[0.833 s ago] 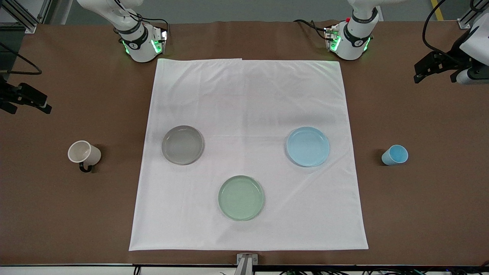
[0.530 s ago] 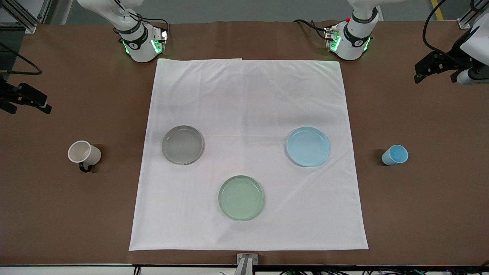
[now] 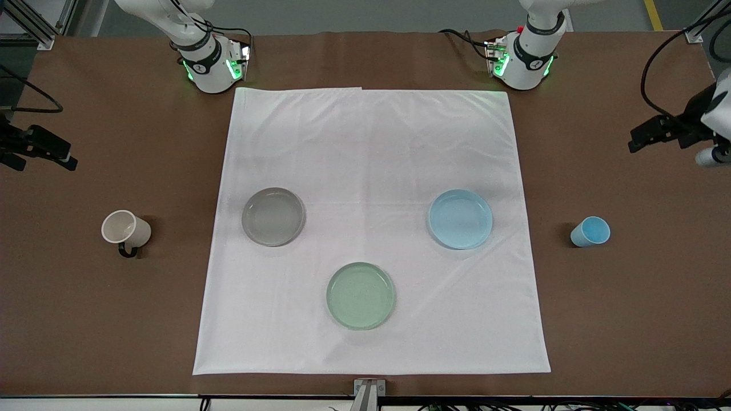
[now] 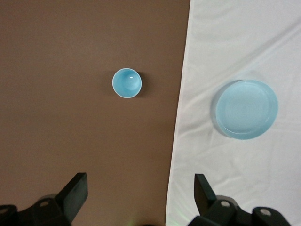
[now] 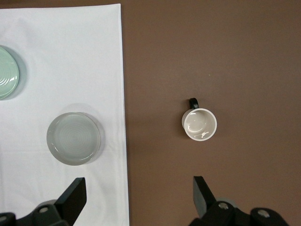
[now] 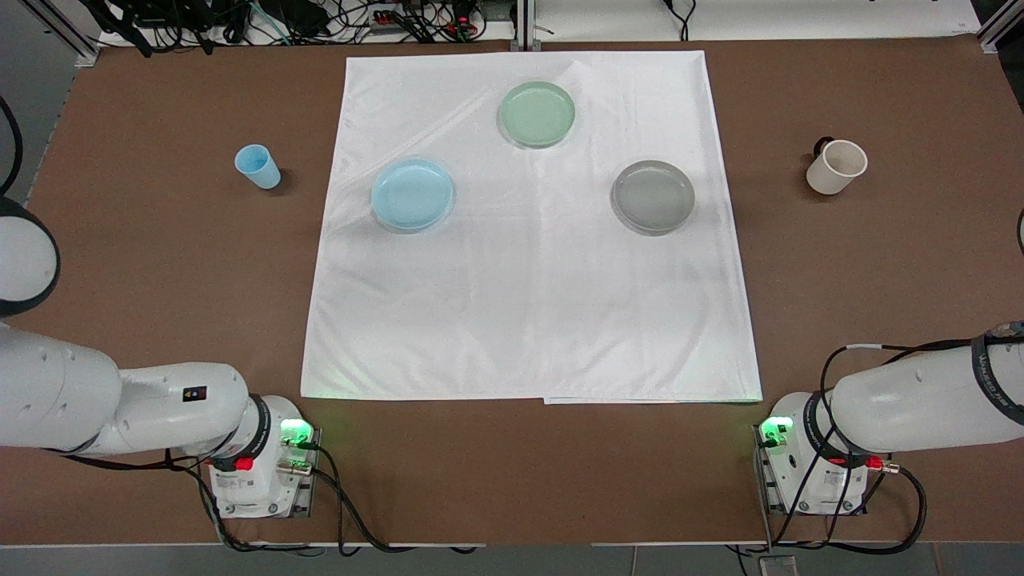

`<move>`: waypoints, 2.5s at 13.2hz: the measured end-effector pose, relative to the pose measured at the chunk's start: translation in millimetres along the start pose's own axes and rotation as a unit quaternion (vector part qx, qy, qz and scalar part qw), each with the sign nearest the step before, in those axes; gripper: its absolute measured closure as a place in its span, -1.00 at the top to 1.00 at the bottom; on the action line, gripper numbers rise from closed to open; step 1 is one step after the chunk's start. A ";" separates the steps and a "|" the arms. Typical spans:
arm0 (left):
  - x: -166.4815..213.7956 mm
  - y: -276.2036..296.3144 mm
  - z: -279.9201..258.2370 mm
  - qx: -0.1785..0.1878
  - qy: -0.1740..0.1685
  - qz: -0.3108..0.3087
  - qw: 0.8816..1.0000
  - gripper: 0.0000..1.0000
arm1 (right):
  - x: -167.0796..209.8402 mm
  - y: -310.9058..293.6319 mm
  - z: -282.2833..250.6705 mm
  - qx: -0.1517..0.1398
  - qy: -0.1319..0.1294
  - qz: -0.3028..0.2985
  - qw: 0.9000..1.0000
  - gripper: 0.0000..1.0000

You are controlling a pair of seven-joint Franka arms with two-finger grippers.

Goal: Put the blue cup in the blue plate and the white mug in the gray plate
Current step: 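Move the left gripper toward the light blue cup beside the cloth, then grasp the blue cup with the left gripper while the right gripper grasps the mug, then carry the blue cup onto the light blue plate with the left gripper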

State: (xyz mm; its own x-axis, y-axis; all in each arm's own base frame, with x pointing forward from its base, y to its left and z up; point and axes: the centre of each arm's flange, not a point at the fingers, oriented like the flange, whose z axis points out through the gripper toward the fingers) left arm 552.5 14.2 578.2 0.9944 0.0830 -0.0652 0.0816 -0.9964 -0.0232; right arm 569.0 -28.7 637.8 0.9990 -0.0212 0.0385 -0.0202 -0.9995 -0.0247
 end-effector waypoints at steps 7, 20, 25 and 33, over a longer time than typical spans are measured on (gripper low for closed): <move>46.8 -58.9 199.1 0.002 0.057 -0.039 0.998 1.00 | 22.7 24.0 56.8 -0.017 -0.049 0.019 0.998 1.00; 64.3 -77.9 342.8 0.000 0.014 -0.036 0.999 -0.26 | 54.7 119.3 333.2 -0.040 -0.022 -0.132 0.990 1.00; 71.6 -71.8 332.3 -0.001 0.033 -0.031 0.999 -0.94 | 50.7 126.9 384.1 -0.024 -0.019 -0.169 0.985 1.00; 48.1 98.6 251.4 -0.023 0.012 -0.037 0.999 -0.94 | 51.4 135.1 411.0 -0.029 -0.009 -0.180 0.983 0.40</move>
State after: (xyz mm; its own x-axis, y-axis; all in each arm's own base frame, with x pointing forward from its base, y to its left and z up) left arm 591.5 -75.6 322.0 0.9867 0.1572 -0.0418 0.1581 -0.9872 0.0195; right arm 633.7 -154.9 225.8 0.9424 0.3341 0.0162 0.3331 -0.9418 0.0452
